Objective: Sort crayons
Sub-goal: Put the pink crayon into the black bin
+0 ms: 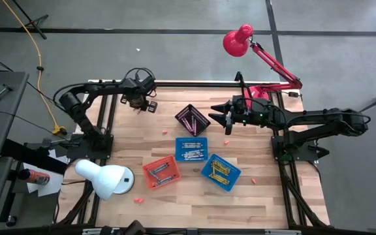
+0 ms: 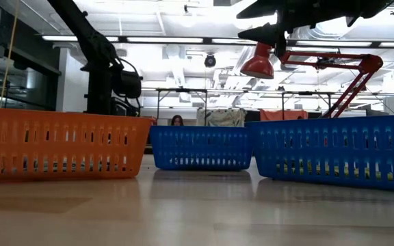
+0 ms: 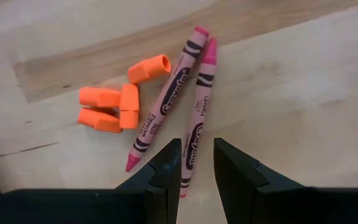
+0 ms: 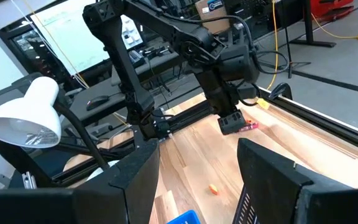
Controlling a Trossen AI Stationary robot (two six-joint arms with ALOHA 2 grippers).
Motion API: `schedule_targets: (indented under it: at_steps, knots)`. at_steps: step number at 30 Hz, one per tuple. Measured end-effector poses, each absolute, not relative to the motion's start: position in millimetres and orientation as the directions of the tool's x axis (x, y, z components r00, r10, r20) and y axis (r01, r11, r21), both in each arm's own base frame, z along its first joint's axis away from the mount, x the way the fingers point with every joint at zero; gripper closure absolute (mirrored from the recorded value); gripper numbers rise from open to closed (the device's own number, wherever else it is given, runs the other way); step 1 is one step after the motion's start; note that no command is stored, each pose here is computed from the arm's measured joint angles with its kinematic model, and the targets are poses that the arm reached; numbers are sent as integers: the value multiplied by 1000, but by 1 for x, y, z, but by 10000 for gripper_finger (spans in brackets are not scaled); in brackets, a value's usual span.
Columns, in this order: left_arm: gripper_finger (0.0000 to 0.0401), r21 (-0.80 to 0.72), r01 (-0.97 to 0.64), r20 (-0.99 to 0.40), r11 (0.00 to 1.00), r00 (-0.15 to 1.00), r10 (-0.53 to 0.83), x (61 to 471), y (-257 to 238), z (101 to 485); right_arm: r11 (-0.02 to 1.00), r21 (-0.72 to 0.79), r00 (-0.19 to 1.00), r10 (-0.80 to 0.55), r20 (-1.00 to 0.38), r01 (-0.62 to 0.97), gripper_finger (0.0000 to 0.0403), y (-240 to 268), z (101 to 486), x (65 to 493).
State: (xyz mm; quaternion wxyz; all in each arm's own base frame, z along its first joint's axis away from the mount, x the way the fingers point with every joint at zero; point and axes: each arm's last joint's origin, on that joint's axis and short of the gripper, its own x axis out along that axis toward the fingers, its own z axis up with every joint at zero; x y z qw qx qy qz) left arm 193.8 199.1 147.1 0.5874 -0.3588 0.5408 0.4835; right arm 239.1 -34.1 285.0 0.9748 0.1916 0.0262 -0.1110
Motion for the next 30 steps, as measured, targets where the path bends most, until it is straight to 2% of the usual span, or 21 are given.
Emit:
schedule_targets:
  at_steps: [11,14,18,27,30]
  knots:
    - [322,113,-947,-990,299,-81,117,196,202,130,898,378,974,-206,-95,227,193,-34,285,239]
    - [338,107,-937,-991,332,-74,112,196,201,131,892,391,974,-206,-99,228,193,-34,284,239]
    - [389,100,-930,-991,353,-63,116,194,200,137,891,390,973,-206,-108,232,193,-34,284,239]
    - [398,74,-926,-993,370,-34,115,190,195,150,891,389,972,-206,-115,235,193,-34,283,239]
    - [399,16,-924,-993,382,29,111,191,192,158,891,389,972,-206,-116,235,193,-34,283,239]
